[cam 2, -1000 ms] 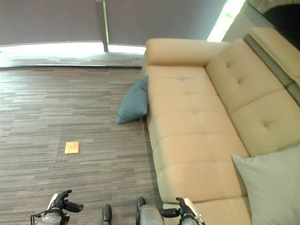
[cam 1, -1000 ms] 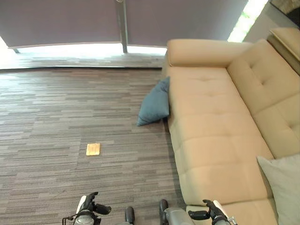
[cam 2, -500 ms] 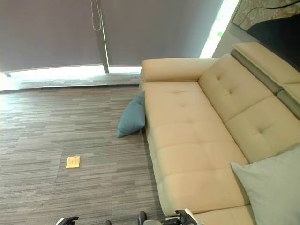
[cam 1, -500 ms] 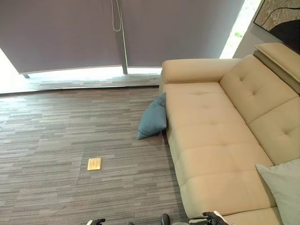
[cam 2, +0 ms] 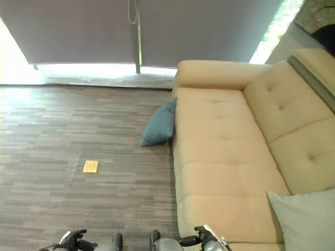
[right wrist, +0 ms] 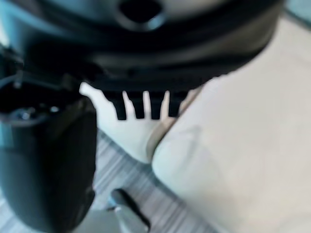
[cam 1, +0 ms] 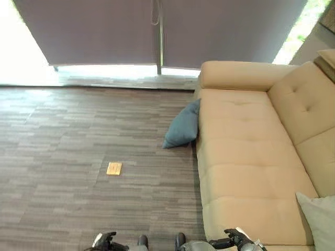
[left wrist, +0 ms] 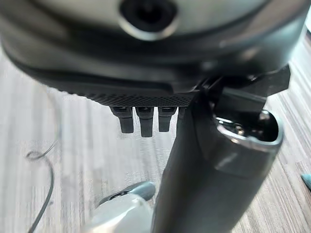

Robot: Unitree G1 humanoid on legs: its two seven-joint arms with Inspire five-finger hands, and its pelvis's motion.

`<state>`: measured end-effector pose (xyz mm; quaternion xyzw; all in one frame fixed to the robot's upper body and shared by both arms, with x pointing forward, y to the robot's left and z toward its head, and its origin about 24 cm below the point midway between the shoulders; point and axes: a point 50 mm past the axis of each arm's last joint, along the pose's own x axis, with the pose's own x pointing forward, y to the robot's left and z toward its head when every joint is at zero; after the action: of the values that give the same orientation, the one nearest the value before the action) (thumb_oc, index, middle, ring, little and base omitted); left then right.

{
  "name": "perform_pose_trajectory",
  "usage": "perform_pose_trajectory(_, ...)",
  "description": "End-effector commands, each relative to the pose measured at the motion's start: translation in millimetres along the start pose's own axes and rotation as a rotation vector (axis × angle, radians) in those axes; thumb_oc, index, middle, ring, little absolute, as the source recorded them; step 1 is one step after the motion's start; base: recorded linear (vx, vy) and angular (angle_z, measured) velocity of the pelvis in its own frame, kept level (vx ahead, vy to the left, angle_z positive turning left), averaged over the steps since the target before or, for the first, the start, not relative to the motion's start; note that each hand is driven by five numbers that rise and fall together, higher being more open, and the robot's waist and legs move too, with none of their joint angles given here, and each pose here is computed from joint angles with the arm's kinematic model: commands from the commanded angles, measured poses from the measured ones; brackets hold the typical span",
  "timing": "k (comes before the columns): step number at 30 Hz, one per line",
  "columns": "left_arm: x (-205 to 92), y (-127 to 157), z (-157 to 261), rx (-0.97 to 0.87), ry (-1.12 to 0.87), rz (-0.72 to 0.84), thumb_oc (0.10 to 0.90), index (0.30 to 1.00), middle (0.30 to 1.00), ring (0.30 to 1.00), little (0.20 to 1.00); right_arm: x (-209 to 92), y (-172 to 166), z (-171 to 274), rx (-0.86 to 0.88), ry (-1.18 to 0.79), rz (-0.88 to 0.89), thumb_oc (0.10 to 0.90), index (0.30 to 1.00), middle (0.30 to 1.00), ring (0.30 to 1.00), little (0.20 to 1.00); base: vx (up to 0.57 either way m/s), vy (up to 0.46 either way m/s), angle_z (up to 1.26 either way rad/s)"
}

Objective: Pick up all the scattered cushions and arrange them neatly on the sofa.

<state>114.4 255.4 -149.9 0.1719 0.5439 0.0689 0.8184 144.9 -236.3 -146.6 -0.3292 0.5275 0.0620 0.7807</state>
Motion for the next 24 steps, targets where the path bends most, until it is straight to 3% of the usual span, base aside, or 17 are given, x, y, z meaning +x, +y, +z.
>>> perform_pose_trajectory(1, -4.0, -5.0, -18.4, 0.015, 0.026, -0.027, 0.8, 0.9, 0.9, 0.9, 0.9, -1.3, -3.9, -14.6, -0.045, 0.033, -0.007, 0.8, 0.9, 0.9, 0.9, 0.9, 0.26, 0.068, 0.25)
perform_pose_trajectory(24, -1.2, 7.8, -6.9, -0.001, 0.003, 0.002, 0.8, 0.9, 0.9, 0.9, 0.9, -0.2, 10.7, 18.7, 0.003, -0.055, 0.046, 0.8, 0.9, 0.9, 0.9, 0.9, 0.22, 0.154, -0.21)
